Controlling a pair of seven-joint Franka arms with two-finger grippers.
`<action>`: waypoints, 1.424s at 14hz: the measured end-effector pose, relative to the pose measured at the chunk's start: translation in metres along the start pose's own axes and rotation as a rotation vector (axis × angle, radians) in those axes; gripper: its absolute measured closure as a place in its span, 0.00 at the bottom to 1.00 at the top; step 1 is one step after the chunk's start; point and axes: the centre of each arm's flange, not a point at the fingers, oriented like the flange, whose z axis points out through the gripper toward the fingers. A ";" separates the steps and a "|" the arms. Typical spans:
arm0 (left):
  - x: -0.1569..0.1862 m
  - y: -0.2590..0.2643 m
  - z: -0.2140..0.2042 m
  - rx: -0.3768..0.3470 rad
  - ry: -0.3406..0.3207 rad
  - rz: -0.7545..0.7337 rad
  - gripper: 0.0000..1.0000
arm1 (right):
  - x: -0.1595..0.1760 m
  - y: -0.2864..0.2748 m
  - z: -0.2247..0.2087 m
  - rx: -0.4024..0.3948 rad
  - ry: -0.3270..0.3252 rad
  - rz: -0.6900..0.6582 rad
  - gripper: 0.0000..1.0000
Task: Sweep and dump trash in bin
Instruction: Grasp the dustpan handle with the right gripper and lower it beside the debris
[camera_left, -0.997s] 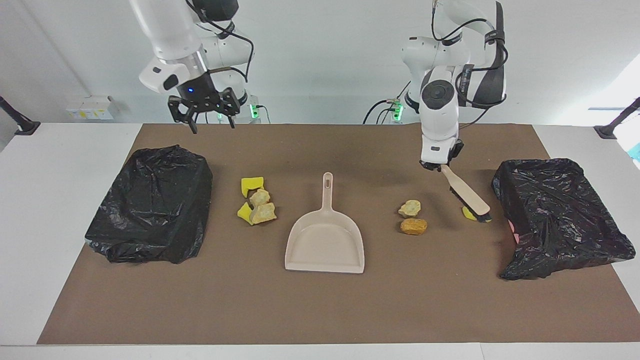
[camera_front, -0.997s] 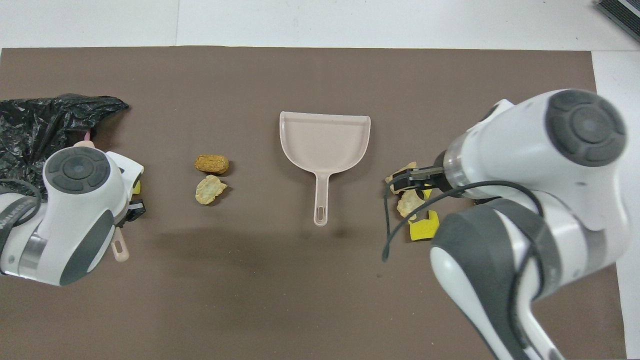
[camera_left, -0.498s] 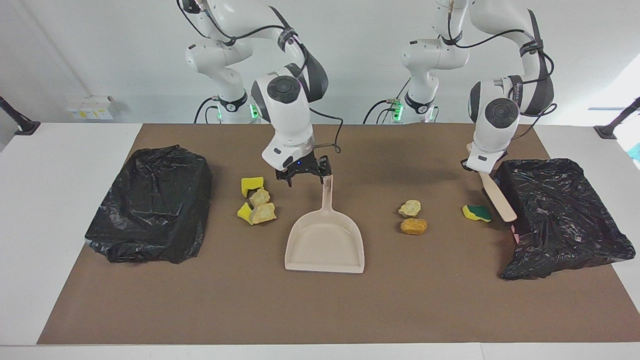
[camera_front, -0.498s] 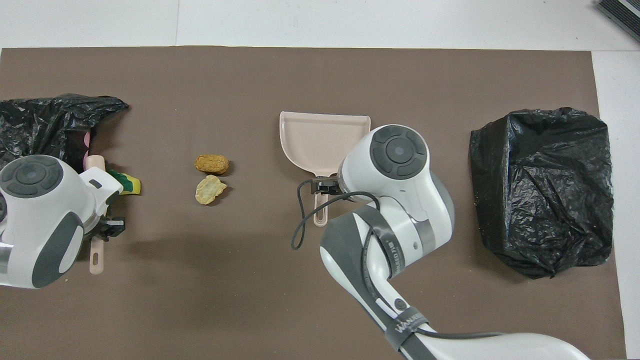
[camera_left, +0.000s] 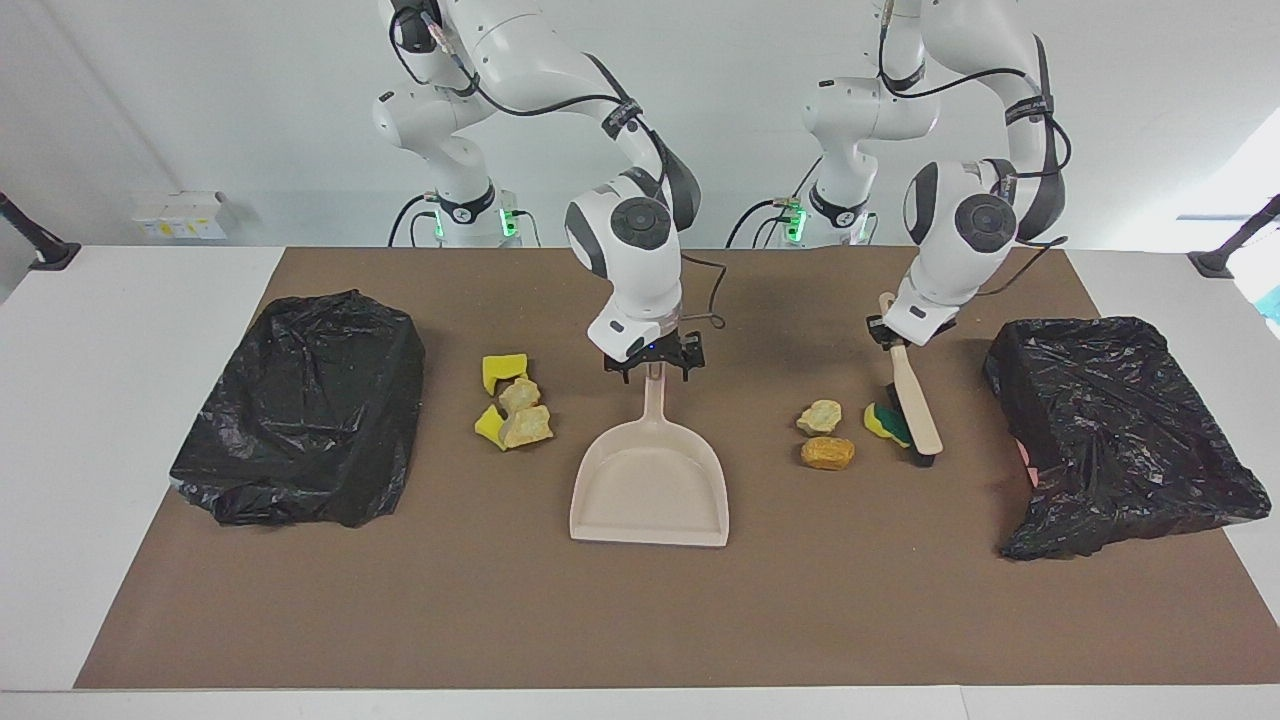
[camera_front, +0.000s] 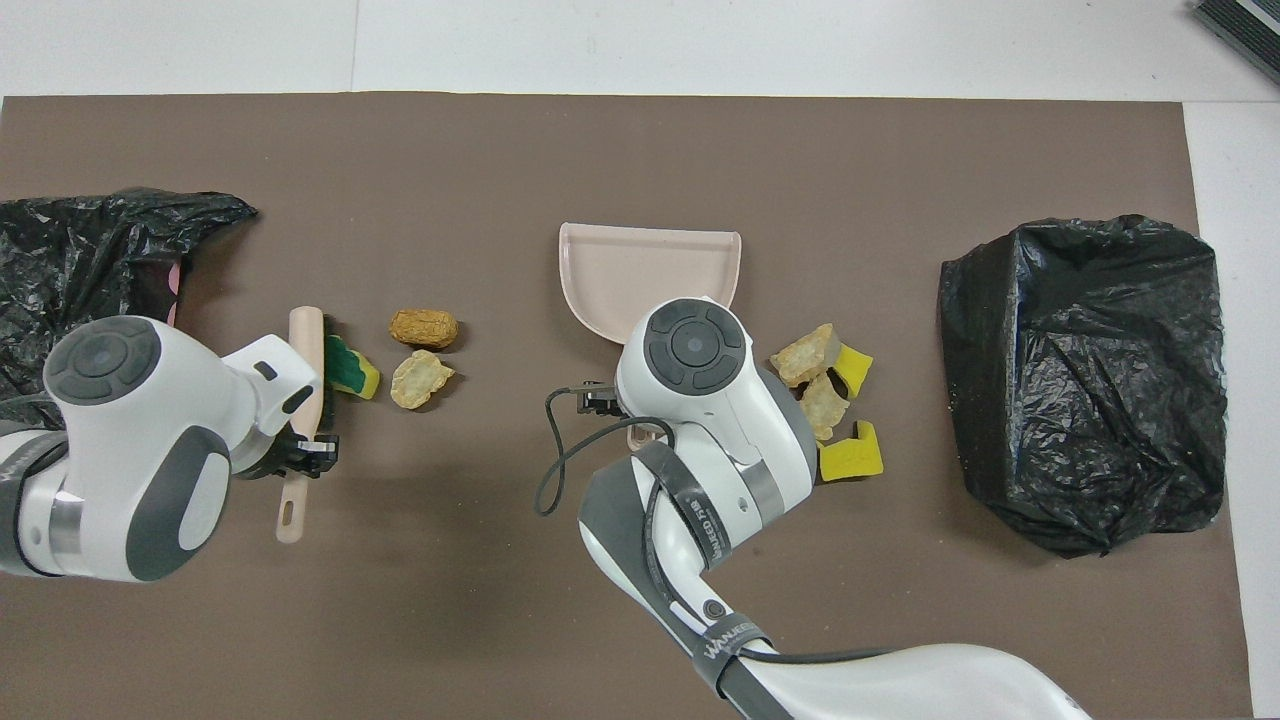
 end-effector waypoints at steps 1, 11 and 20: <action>-0.003 0.022 -0.001 -0.012 0.008 0.023 0.74 | 0.001 0.002 0.000 0.000 0.000 0.003 0.00; 0.021 0.013 -0.039 -0.038 0.072 -0.036 0.74 | 0.019 0.024 -0.011 0.005 0.018 -0.139 0.68; 0.025 -0.001 -0.026 -0.038 0.048 0.010 0.74 | 0.012 0.118 -0.092 0.019 -0.075 -0.885 0.68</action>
